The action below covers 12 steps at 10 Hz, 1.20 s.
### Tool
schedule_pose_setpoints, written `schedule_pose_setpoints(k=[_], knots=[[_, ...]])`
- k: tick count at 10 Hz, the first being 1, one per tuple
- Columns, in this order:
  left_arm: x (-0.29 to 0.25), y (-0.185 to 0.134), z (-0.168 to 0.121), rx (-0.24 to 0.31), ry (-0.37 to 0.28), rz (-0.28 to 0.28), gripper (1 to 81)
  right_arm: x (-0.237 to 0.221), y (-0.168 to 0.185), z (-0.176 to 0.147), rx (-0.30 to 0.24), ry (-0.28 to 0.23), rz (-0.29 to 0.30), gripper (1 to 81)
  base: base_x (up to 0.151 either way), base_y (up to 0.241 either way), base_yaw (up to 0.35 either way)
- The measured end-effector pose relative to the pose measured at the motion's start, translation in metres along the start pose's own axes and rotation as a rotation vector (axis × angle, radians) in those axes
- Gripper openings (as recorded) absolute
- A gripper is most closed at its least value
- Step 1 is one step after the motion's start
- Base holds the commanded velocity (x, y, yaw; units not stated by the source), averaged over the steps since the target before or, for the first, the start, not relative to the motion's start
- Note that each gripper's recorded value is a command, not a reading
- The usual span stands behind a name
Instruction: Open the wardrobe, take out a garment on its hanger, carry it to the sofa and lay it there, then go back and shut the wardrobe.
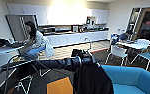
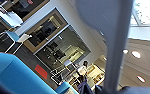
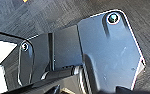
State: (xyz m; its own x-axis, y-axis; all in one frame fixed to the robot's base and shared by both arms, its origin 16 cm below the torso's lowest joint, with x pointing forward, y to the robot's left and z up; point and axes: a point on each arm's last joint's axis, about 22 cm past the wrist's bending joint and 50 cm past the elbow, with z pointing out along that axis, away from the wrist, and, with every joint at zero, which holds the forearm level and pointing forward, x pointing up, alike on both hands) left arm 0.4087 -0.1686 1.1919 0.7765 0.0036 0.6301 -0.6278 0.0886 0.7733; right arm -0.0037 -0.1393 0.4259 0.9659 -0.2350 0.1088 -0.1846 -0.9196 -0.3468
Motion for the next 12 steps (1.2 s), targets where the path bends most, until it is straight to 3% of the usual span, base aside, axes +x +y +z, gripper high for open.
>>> schedule_pose_setpoints(k=[12], knots=[[0.0, -0.0002, 0.0, 0.001, 0.0, 0.004, 1.0, 0.002, 0.0002, 0.0001, 0.0, 0.002, -0.001, 81.1, 0.0, 0.0, -0.182]])
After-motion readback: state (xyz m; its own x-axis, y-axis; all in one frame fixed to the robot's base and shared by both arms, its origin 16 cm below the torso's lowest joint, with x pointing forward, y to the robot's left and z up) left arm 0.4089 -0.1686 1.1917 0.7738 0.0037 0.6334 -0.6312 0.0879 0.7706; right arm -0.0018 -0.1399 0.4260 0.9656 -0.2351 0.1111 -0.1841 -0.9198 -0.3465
